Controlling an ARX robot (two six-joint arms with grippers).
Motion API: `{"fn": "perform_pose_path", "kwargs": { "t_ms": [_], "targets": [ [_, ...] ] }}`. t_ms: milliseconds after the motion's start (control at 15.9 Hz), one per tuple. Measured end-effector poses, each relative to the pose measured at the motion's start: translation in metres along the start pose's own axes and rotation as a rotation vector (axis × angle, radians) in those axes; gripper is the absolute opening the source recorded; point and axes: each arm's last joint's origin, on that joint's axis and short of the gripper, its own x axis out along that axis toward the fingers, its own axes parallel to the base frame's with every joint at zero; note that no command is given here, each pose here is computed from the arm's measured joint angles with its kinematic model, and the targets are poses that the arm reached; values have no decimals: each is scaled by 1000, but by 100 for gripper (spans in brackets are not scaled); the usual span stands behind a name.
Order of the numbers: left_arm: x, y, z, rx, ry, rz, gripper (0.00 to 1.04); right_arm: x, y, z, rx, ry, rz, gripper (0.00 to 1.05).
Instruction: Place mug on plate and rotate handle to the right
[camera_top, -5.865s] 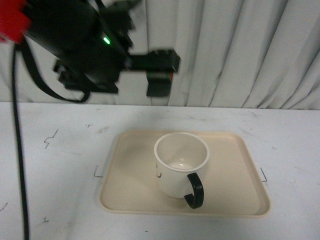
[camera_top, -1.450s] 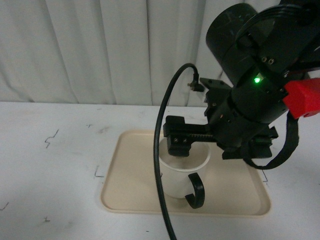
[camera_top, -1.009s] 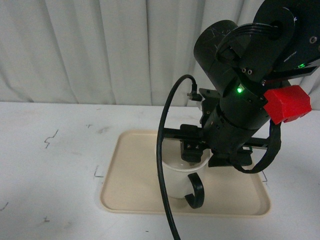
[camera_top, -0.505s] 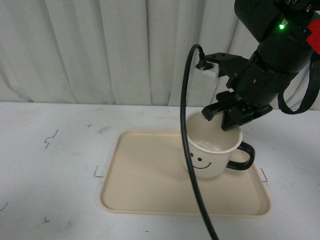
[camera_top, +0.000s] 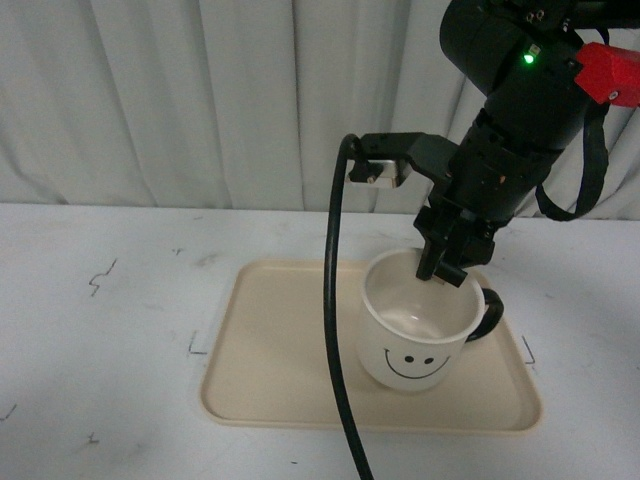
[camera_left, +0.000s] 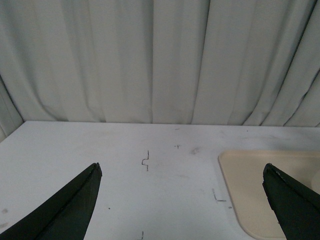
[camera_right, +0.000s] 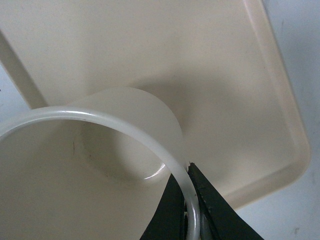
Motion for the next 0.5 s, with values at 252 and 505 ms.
{"fn": "perform_pose_path", "kwargs": {
  "t_ms": [252, 505],
  "targets": [
    [0, 0, 0, 0, 0, 0, 98, 15, 2, 11, -41, -1, 47, 3],
    [0, 0, 0, 0, 0, 0, 98, 31, 4, 13, -22, 55, 69, 3]
  ]
}}
